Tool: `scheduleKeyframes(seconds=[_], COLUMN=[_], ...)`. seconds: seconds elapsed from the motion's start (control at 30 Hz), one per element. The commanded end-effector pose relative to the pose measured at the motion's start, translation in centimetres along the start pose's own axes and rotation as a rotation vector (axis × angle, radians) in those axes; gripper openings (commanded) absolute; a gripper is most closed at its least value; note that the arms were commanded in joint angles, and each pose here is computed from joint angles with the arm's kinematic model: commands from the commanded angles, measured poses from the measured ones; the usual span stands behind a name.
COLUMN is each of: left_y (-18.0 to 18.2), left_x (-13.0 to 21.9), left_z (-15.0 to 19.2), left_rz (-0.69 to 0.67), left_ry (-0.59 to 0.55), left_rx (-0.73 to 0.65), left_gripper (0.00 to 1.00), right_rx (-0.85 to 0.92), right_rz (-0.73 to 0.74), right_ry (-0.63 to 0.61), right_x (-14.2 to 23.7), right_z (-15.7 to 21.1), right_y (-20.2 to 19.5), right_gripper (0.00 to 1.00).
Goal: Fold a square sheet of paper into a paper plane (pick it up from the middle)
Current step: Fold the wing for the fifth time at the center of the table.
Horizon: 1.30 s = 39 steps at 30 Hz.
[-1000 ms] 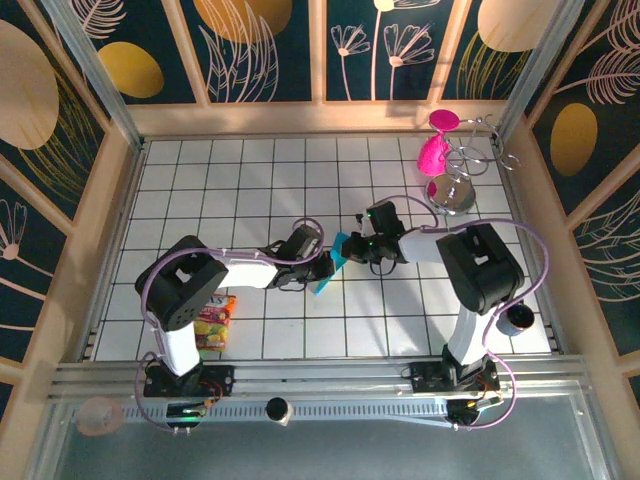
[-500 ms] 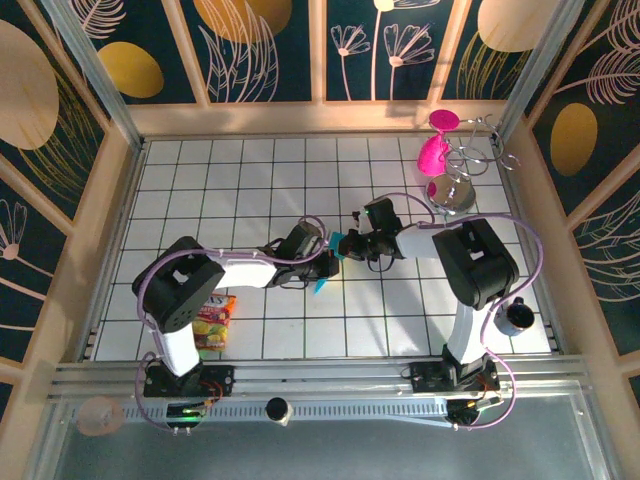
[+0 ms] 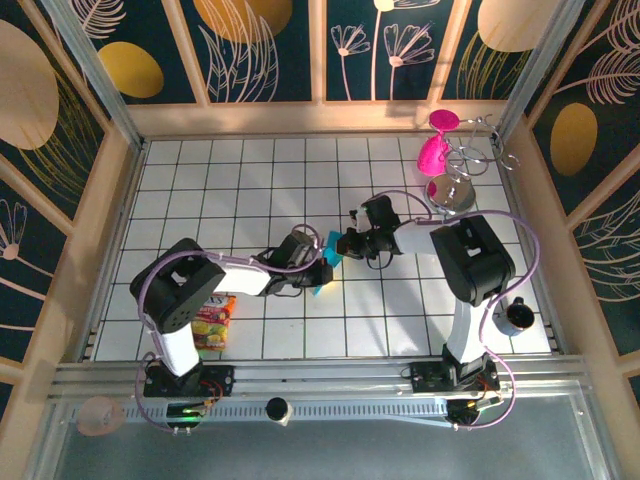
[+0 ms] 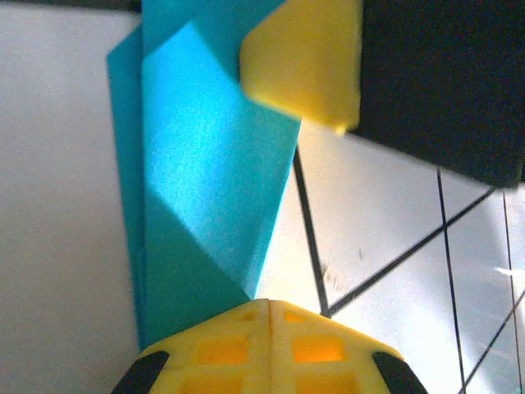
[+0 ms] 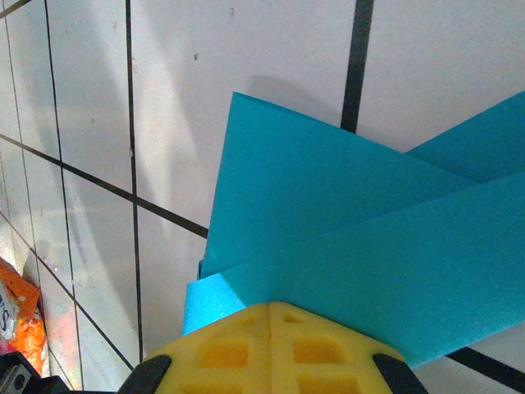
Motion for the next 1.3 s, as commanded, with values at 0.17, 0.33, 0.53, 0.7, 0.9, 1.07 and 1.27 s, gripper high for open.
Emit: scheduleKeyframes(seconds=[0.17, 0.33, 0.53, 0.7, 0.9, 1.07, 1.27], left_y=[1.7, 1.9, 0.5, 1.0, 3.0, 4.6, 5.6], left_x=[3.2, 5.6, 7.5, 9.5, 11.2, 12.3, 12.6], left_z=[5.8, 4.6, 0.2, -2.3, -3.3, -3.6, -3.1], left_rz=[-0.030, -0.157, -0.180, -0.230, -0.271, -0.300, -0.325], left_ry=[0.214, 0.197, 0.036, -0.091, -0.224, -0.305, -0.337], left_rx=[0.002, -0.088, -0.106, -0.078, 0.021, 0.075, 0.103], left_gripper=[0.00, 0.00, 0.09, 0.25, 0.53, 0.71, 0.85], right_rx=[-0.045, 0.017, 0.130, 0.117, 0.008, -0.077, -0.118], right_rz=[0.184, 0.139, 0.042, 0.074, 0.305, 0.377, 0.477], right_ry=[0.042, 0.041, -0.018, -0.103, -0.223, -0.263, -0.297], right_x=[-0.8, -0.1, 2.7, 5.1, 5.6, 4.7, 2.2], right_z=[0.9, 0.3, -0.9, -0.7, 1.1, 1.8, 1.3], right_y=[-4.4, -2.6, 2.9, 5.1, 4.8, 5.0, 5.3], right_gripper=[0.00, 0.01, 0.12, 0.32, 0.52, 0.59, 0.61])
Point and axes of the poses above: each hand's point on the last joint's axis, 136 mm out from that joint toward the fingers, its own x axis back along the fingers, its own y axis along the line the jaws close on, z = x × y, the point moved 5 cm from there along x, back along the fingers, and after that the axes turned 9 degrees about -x, right-handed, at the moved point
